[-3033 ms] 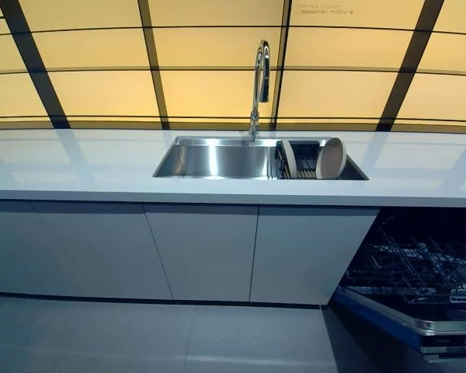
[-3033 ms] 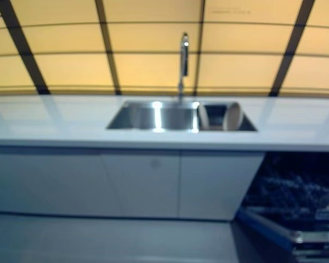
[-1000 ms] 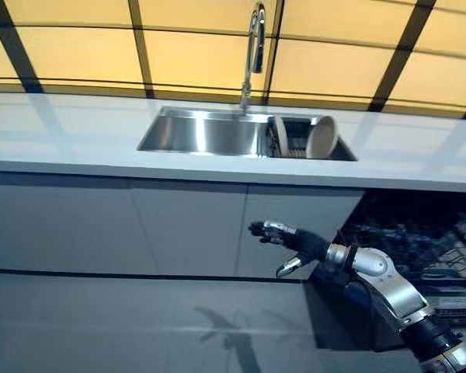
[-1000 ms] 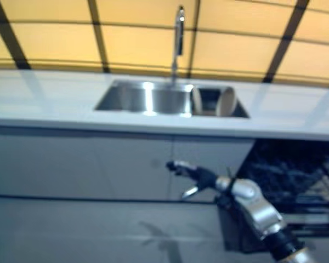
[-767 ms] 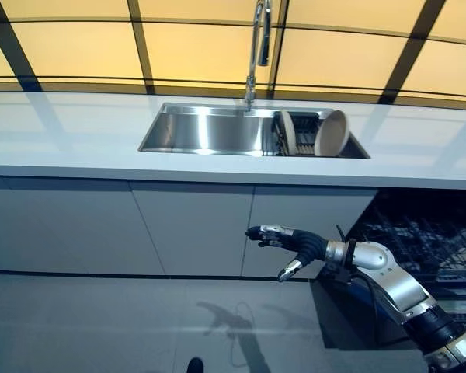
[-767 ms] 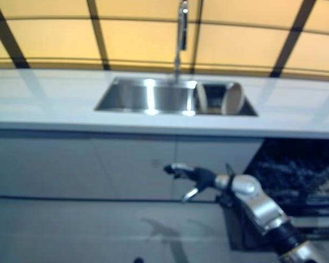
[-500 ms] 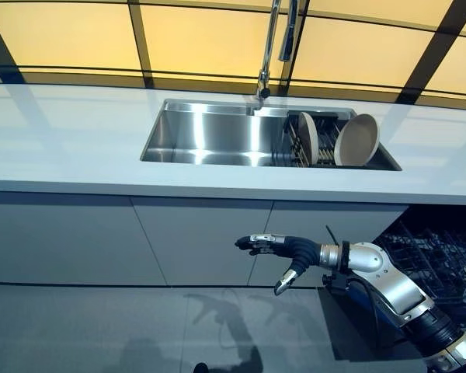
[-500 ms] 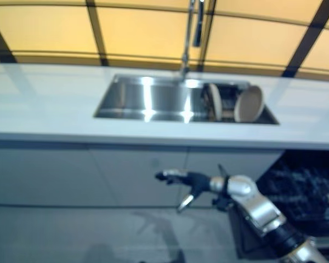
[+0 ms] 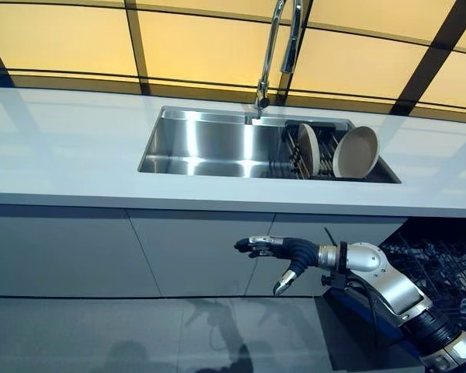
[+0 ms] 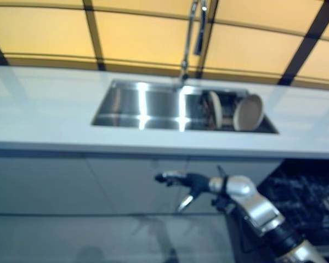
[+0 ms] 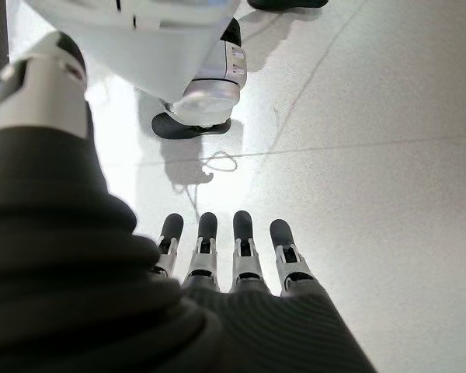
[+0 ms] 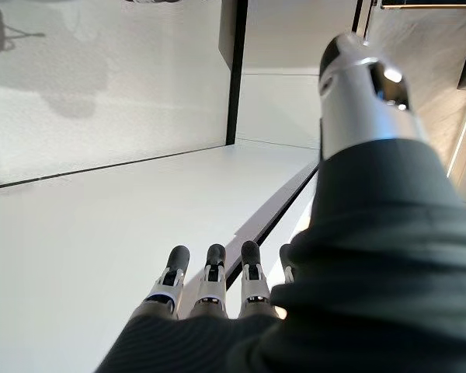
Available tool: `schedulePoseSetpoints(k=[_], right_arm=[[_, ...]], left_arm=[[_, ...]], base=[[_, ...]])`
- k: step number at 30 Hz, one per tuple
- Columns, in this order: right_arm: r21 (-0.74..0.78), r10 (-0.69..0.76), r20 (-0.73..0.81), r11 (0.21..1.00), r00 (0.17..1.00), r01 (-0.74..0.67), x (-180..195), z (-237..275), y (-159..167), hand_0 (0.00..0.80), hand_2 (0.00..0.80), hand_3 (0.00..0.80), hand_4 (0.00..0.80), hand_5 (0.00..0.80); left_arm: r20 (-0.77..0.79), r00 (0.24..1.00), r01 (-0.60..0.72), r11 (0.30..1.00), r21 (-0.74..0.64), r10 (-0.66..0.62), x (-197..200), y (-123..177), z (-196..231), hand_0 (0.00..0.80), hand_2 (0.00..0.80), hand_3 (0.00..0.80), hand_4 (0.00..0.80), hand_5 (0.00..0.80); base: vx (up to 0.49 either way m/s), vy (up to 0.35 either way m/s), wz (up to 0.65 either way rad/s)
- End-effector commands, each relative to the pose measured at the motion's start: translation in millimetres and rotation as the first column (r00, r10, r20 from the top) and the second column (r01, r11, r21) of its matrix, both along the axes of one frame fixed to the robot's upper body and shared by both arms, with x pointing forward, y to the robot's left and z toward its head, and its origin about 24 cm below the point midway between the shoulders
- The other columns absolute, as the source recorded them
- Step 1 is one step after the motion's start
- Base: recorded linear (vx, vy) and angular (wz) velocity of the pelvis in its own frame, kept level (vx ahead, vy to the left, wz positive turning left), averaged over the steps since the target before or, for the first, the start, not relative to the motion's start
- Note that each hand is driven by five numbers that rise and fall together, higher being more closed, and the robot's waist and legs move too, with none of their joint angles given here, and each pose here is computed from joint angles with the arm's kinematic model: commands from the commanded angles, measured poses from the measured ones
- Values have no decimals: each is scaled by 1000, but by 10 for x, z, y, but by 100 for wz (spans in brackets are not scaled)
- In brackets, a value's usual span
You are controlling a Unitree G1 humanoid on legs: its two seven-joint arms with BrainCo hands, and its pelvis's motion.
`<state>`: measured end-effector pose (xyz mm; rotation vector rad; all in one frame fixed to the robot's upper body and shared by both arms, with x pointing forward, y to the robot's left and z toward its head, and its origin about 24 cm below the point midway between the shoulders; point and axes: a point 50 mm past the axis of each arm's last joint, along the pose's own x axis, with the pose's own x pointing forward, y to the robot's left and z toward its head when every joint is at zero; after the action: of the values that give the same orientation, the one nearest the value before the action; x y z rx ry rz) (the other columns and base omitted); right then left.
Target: Take plates into dishwasher
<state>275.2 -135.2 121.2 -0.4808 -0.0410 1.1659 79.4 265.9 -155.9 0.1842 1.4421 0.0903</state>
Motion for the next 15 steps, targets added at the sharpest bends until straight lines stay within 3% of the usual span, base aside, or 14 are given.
schedulePoseSetpoints(k=[1, 5, 8, 10, 15], right_arm=[[23, -3, 61, 1000, 998, 2, -22, 121, -17, 0, 0, 0, 0, 0], [24, -47, 47, 999, 998, 46, -42, 123, -133, 0, 0, 0, 0, 0], [25, -59, 45, 998, 997, 58, -46, 126, -173, 0, 0, 0, 0, 0], [22, -47, 41, 999, 998, 46, -44, 134, -181, 0, 0, 0, 0, 0], [3, 20, 57, 1000, 998, -20, -4, 173, -14, 0, 0, 0, 0, 0]], left_arm=[[-56, 998, 26, 998, 53, -23, -160, 116, 9, 0, 0, 0, 0, 0], [-66, 996, 55, 997, 60, -52, -157, 140, 20, 0, 0, 0, 0, 0], [-96, 993, 68, 996, 62, -62, -200, 154, 17, 0, 0, 0, 0, 0], [-102, 994, 49, 997, 55, -43, -217, 147, 13, 0, 0, 0, 0, 0], [-115, 992, -50, 997, 66, 58, -362, 198, 13, 0, 0, 0, 0, 0]], base=[[320, 135, 25], [329, -61, 52], [419, -150, 91], [212, -80, 74], [123, -154, 32]])
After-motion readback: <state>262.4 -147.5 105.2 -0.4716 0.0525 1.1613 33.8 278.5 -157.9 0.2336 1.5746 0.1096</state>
